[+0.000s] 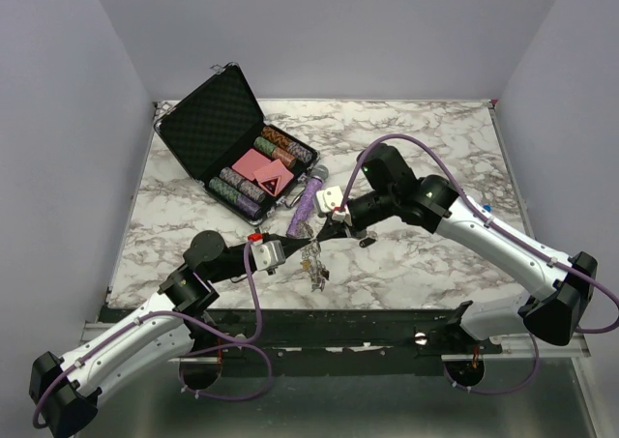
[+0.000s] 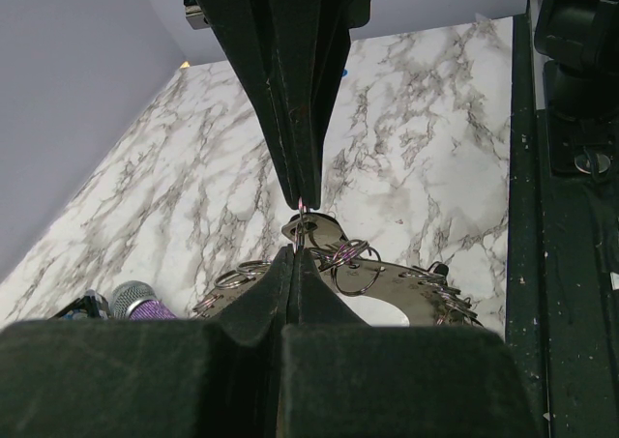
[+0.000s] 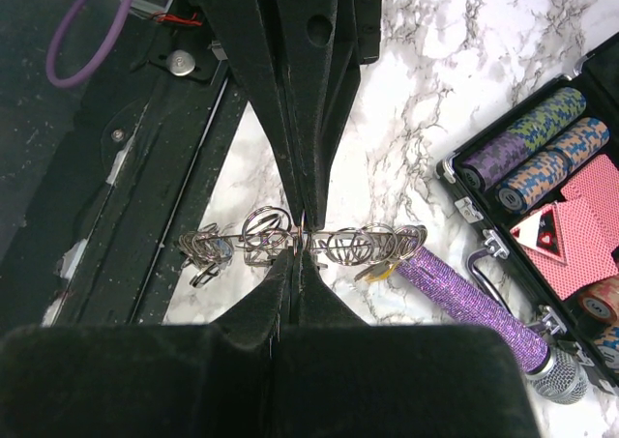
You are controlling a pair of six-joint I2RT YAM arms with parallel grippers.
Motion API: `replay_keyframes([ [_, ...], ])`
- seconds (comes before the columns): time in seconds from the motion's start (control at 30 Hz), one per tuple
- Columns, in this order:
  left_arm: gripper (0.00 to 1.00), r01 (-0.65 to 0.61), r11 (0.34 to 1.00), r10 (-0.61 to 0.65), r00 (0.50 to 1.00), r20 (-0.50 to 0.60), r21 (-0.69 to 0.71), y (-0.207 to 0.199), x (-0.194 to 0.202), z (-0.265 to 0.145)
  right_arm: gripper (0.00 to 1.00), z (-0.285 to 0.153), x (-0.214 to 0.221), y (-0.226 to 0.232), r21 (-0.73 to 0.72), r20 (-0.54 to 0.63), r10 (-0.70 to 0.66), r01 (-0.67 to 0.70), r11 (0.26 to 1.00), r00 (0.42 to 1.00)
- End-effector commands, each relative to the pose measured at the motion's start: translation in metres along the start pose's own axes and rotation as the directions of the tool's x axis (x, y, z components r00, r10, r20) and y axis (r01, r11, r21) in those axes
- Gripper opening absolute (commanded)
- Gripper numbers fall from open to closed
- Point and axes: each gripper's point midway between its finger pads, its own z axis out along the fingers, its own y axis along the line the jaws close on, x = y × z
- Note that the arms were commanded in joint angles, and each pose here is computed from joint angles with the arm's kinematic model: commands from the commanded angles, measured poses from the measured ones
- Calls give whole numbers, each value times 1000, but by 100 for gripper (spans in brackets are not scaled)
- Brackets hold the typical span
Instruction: Put the keys on the keyring
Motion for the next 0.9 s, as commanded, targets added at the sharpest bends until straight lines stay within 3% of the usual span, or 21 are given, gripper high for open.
replay_keyframes([
  [0.0, 0, -43, 999, 43, 996, 80, 2, 4, -28, 1, 0, -5, -11, 0, 1, 17, -30, 30, 1000, 999],
  [0.87, 0, -43, 999, 42, 996, 83, 7, 3, -28, 1, 0, -3, -8, -3, 7, 11, -22, 22, 1000, 1000],
])
